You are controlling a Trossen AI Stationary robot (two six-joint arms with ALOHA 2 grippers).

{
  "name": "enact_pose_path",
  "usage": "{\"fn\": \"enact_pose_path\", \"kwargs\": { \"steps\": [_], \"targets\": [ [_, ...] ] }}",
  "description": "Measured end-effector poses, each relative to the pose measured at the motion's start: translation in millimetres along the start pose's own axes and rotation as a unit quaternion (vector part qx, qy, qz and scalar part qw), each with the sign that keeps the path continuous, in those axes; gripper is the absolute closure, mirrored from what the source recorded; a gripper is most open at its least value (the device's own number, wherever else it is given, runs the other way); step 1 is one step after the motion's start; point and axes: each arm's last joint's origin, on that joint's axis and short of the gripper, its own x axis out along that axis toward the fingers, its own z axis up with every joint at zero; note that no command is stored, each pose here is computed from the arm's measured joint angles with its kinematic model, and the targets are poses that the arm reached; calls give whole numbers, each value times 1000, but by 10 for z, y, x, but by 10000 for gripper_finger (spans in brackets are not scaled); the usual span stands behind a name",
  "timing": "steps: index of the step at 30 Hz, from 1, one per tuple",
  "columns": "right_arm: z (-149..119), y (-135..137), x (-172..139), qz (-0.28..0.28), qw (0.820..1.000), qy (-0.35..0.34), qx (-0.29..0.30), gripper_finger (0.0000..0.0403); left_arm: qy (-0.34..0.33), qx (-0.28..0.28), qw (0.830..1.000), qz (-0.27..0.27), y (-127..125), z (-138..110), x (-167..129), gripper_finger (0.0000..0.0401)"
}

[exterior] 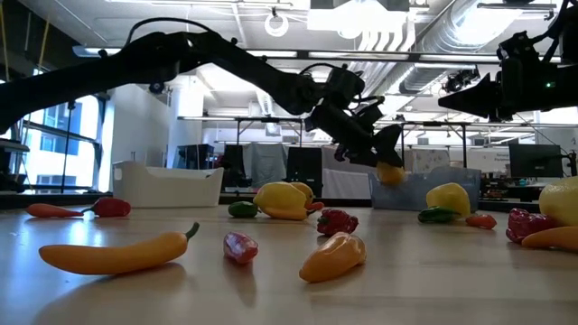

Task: Sort produce into baskets
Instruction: Put the lemon into the black bin

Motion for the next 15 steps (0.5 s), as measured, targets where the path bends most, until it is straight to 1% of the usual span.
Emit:
{"fn": "enact_pose_path", "kwargs": {
  "steps": [5,10,15],
  "targets": [
    [0,0,0,0,1000,0,0,403,0,-1,1000,0,-2,0,0,158],
    [0,0,0,0,1000,0,0,403,1,-2,1000,0,0,-2,0,155],
    [0,0,0,0,1000,0,0,403,8,-14,1000,-5,24,-17,1,154]
  ]
}}
